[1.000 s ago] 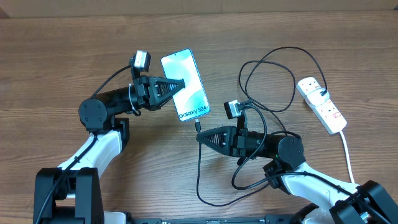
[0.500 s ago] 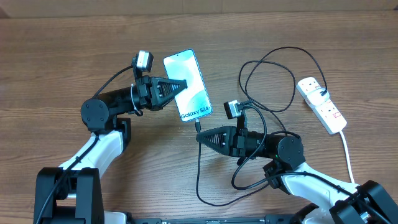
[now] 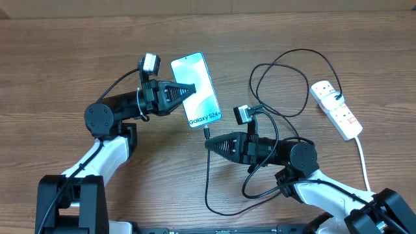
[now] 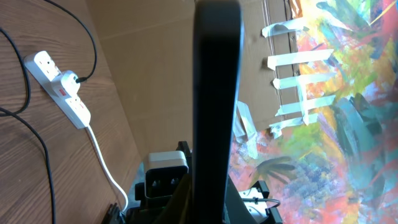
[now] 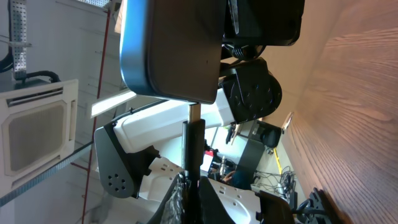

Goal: Plug charger to phone and switch on socket
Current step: 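Push the plug upward into the smartphone's bottom port with the right gripper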

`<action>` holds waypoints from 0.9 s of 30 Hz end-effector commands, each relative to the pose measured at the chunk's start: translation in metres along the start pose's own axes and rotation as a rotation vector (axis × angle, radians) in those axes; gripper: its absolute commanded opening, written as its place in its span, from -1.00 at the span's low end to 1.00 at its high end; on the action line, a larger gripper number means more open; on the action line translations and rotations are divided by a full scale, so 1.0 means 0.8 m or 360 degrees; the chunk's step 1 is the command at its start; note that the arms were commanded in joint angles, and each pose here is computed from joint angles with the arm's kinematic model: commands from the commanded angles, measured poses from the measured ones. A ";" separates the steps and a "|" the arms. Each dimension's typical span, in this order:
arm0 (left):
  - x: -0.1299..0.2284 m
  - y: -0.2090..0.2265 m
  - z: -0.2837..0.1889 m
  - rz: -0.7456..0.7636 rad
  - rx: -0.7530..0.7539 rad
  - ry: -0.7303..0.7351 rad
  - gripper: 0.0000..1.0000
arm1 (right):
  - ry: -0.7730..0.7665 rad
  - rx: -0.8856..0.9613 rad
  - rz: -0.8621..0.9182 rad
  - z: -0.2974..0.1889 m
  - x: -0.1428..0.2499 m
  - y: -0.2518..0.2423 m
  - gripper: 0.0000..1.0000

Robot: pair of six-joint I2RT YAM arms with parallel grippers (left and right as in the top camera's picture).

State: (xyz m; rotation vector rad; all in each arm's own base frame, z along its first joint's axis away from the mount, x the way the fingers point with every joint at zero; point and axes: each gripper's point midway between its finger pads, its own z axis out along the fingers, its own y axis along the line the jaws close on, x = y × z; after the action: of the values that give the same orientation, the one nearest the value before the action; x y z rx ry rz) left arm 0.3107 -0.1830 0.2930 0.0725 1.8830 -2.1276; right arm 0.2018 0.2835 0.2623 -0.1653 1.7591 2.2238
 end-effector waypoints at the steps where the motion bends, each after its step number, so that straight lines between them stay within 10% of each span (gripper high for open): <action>1: 0.002 -0.009 0.004 0.0096 0.0006 0.0045 -0.91 | -0.0016 0.0000 0.0003 0.001 -0.002 -0.001 -0.93; 27: 0.009 -0.006 0.004 0.0132 -0.0011 0.0097 -0.92 | -0.0028 0.0005 -0.0014 -0.003 -0.007 -0.002 -0.93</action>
State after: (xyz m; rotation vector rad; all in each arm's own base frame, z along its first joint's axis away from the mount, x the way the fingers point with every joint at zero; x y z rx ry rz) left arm 0.3081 -0.1837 0.2913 0.0988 1.8959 -2.1222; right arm 0.1992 0.2836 0.2617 -0.1856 1.7672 2.2279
